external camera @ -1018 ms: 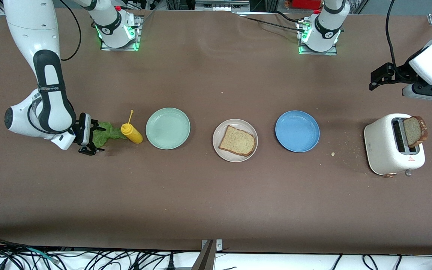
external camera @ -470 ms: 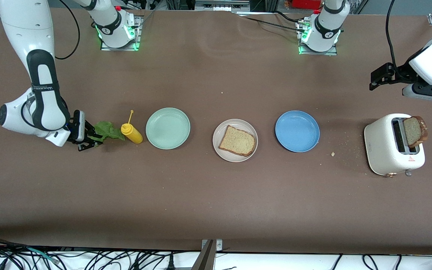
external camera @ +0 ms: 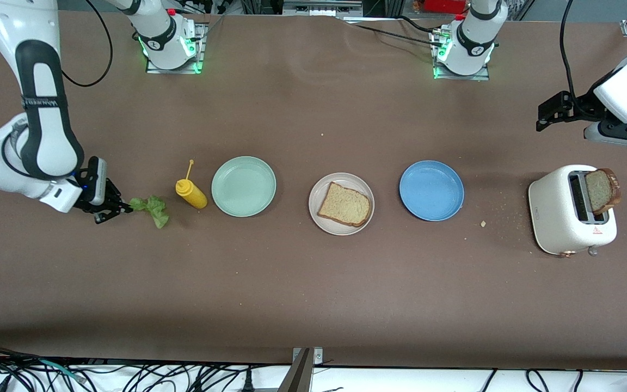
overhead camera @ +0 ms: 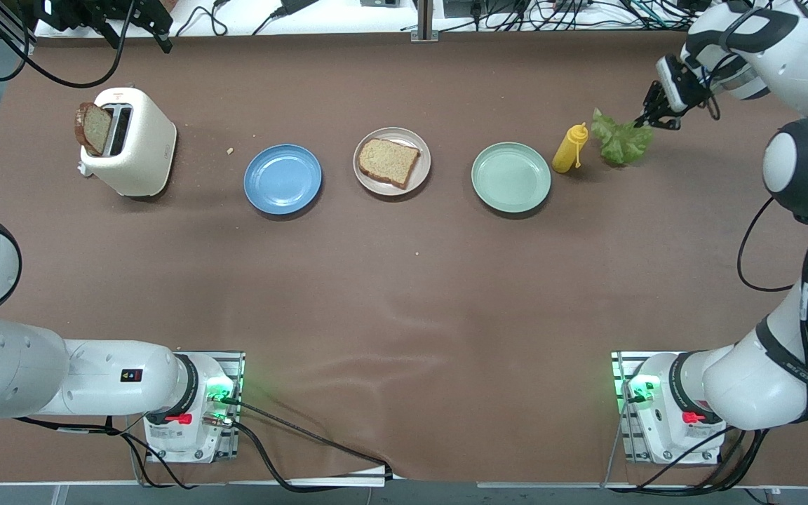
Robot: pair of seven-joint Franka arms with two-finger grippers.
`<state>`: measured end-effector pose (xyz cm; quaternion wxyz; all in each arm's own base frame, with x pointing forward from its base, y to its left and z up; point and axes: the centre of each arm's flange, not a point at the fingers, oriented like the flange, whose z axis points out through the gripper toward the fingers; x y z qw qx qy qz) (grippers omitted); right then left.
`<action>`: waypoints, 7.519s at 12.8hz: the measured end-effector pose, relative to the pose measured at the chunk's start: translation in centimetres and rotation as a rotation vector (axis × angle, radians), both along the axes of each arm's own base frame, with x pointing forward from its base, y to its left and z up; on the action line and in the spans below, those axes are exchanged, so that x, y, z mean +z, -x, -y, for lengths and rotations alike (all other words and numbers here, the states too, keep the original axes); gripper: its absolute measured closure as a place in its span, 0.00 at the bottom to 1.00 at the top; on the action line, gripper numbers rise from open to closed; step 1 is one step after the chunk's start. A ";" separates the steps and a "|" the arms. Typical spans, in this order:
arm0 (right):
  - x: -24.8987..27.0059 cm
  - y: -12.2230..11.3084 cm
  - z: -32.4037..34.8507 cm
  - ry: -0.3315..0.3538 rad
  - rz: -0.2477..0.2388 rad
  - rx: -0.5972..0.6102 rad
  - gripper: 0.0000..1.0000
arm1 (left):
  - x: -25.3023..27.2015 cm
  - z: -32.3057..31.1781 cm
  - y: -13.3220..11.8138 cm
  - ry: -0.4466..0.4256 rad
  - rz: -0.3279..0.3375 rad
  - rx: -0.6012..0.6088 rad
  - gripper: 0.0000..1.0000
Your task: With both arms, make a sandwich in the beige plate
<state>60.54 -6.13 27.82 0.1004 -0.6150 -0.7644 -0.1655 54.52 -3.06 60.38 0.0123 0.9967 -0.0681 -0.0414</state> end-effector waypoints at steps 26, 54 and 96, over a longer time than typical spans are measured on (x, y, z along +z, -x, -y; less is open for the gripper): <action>2.3 2.3 -54.3 -0.227 -0.415 -1.031 0.97 | -0.1 -0.1 0.0 0.000 0.000 0.001 0.00; 2.8 4.9 -21.2 -0.114 -0.524 -1.333 0.00 | -0.1 -0.3 0.0 0.000 0.000 0.006 0.00; 28.9 4.0 -10.8 0.434 -0.399 -1.626 0.00 | -7.2 -17.6 -4.9 -0.037 -0.057 -0.079 0.92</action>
